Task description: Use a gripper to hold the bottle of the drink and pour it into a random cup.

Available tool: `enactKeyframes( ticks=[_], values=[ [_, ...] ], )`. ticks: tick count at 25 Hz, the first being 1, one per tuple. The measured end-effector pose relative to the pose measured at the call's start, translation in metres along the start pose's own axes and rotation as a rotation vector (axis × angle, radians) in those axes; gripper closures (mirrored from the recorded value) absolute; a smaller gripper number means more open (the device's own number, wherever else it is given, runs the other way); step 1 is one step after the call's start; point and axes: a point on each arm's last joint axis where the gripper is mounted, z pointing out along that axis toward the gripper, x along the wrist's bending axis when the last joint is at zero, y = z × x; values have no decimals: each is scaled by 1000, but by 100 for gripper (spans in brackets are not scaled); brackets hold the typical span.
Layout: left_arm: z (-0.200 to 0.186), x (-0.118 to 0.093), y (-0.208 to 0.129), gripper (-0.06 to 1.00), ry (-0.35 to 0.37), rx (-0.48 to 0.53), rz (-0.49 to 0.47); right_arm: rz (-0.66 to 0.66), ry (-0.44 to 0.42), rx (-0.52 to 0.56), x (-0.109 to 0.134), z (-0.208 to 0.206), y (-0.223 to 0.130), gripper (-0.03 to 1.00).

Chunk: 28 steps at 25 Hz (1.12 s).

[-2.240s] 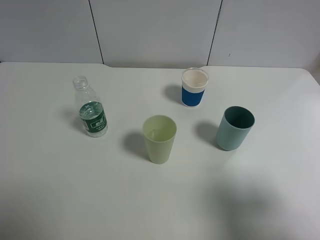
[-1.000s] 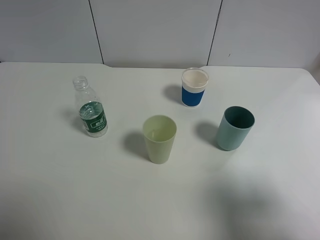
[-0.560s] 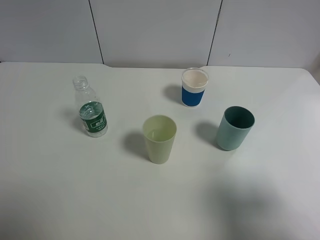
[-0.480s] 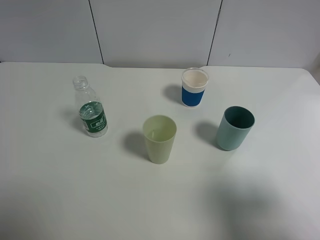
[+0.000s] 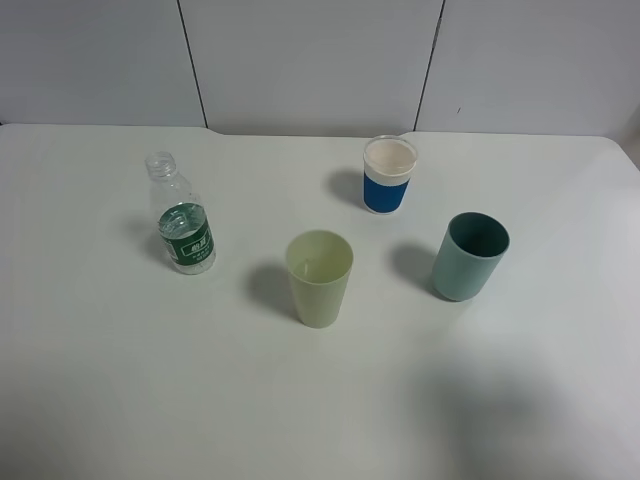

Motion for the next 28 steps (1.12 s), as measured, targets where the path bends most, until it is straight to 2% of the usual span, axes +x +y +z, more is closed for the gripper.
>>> enactKeyframes(
  ticks=[28],
  values=[
    [0,0,0,3,0,0,0,0,0,0,0,0,0,22]
  ],
)
